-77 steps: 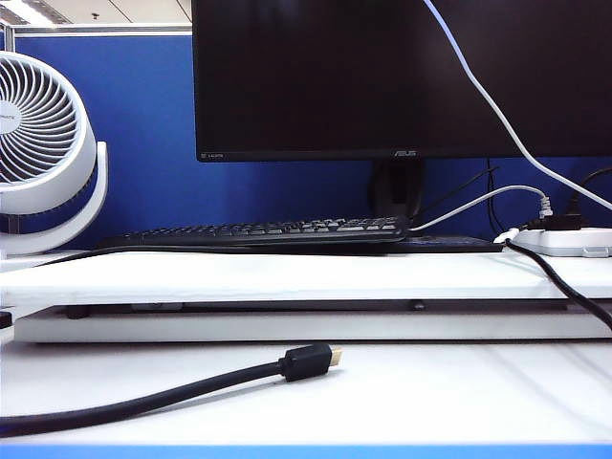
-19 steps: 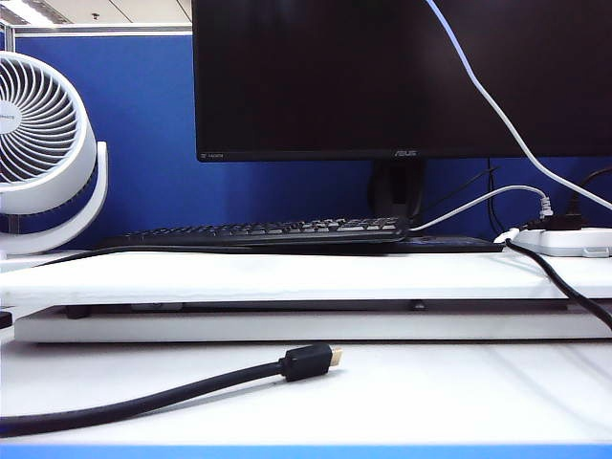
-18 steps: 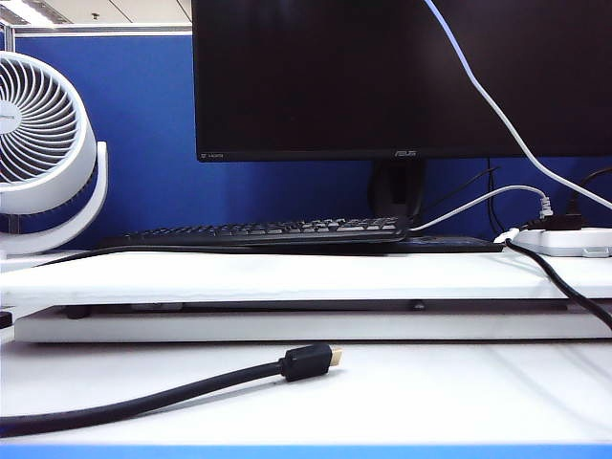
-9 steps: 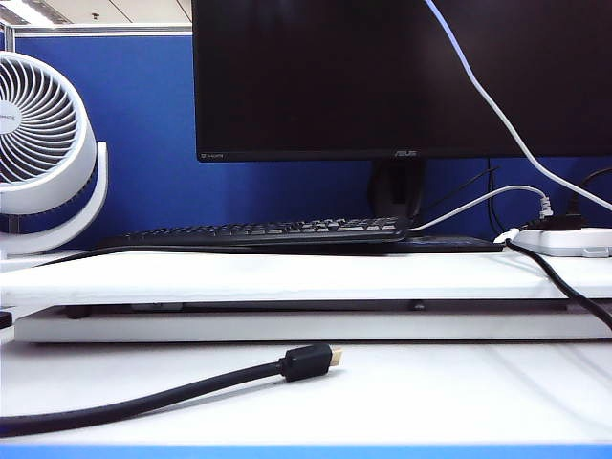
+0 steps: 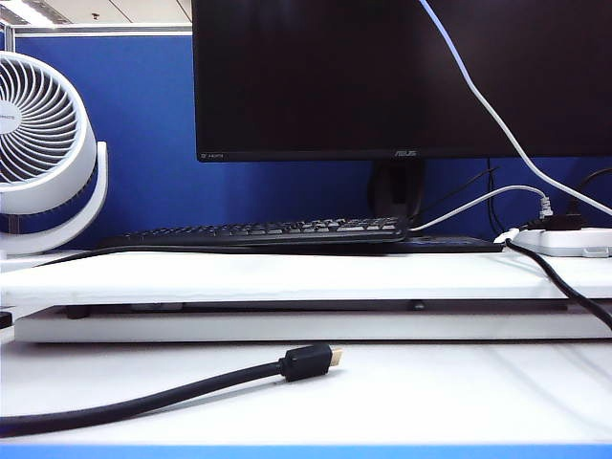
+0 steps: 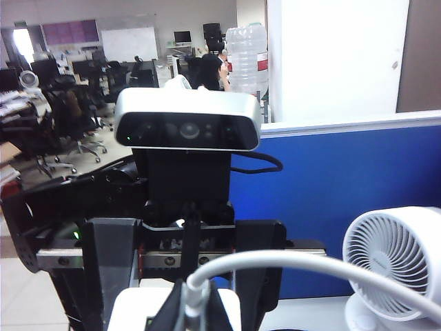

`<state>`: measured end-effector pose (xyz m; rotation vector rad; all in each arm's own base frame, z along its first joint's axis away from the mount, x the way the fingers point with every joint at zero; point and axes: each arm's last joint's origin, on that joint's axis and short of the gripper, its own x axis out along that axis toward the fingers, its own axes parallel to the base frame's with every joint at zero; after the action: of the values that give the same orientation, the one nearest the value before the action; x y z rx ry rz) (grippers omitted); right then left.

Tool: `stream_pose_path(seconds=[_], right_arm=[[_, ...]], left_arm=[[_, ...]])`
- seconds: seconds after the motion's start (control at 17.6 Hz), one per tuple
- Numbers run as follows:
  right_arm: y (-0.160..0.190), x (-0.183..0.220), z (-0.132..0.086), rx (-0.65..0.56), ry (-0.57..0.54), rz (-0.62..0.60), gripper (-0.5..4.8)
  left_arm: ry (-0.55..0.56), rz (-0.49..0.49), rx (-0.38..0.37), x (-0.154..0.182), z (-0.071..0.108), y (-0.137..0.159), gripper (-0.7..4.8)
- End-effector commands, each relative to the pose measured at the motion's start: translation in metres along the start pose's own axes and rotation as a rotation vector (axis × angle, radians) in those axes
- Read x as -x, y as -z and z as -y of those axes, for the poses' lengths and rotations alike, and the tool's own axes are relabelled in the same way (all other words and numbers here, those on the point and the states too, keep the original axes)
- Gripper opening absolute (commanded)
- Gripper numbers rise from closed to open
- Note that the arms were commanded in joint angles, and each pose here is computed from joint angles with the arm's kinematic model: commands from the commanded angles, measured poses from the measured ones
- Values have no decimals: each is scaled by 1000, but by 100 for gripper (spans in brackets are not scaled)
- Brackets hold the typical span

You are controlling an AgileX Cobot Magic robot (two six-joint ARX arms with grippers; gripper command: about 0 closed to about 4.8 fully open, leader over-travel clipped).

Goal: Pick up the Type-C charging cable and the charging base, insert one end of the Type-C charger into the corresponding slot on the base, and finally place the plugged-in charger back on the table.

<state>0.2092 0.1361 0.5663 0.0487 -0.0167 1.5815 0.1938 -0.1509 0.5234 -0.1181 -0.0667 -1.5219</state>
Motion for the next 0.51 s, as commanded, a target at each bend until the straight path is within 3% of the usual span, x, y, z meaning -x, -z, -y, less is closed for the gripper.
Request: stream_pose_path(seconds=[0.06, 0.51], right_arm=[[5, -1, 0, -23, -20, -28, 0], [14, -3, 5, -45, -21, -63, 0]], left_arm=[[-10, 77, -96, 2, 5, -13, -6], [-12, 112, -144, 3, 7, -18, -6]])
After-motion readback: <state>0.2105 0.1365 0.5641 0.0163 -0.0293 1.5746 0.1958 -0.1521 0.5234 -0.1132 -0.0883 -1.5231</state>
